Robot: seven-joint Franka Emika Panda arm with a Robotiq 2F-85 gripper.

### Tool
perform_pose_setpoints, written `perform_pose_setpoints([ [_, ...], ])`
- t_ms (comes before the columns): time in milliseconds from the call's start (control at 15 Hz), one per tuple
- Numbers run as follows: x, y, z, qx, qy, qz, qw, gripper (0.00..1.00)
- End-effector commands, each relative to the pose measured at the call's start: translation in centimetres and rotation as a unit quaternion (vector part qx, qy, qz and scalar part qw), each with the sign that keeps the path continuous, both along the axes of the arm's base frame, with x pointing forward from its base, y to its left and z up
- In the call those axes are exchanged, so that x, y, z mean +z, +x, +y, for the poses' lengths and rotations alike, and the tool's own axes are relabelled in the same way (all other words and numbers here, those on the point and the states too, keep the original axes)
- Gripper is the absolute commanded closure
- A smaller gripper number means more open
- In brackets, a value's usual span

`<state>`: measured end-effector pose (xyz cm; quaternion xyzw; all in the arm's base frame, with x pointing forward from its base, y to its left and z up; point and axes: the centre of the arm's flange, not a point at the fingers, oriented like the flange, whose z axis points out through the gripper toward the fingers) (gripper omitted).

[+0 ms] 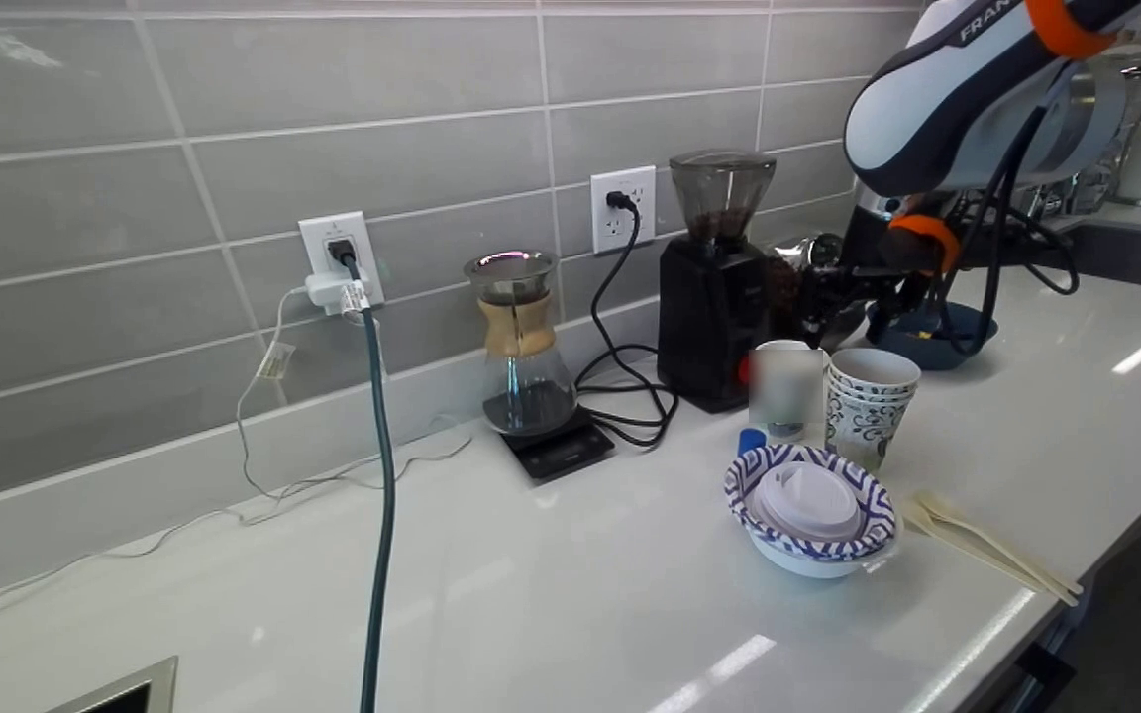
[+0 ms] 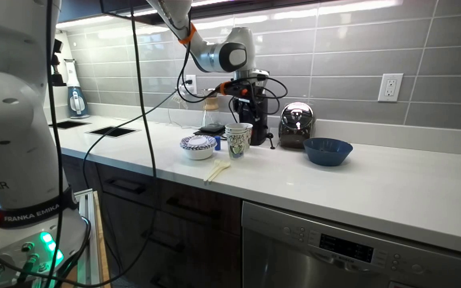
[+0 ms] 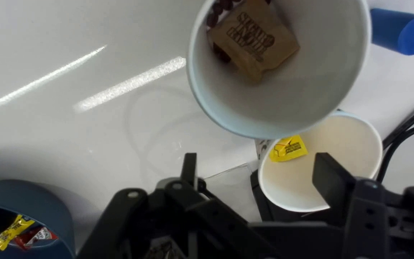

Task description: Stack up the paper cups

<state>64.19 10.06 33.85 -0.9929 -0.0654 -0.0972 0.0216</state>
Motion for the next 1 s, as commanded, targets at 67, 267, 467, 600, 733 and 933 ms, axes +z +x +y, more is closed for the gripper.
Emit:
perform_pose_setpoints([
  [67,-1.7,2.6,0.9,0.006,-0.016,0.001,0.9999,0.55],
  [267,-2.8,3.1,1.1,0.007,-0.015,0.010,0.9998,0.75],
  [467,-2.9,3.1,1.3,0.004,-0.010,0.028,0.9995,0.95],
  [600,-2.3,3.0,1.1,-0.001,-0.011,0.034,0.9993,1.00],
  [733,-0.8,2.8,0.9,-0.006,-0.007,0.041,0.9991,1.00],
  [933,2.2,2.4,0.0,-0.015,0.001,0.031,0.9994,0.99],
])
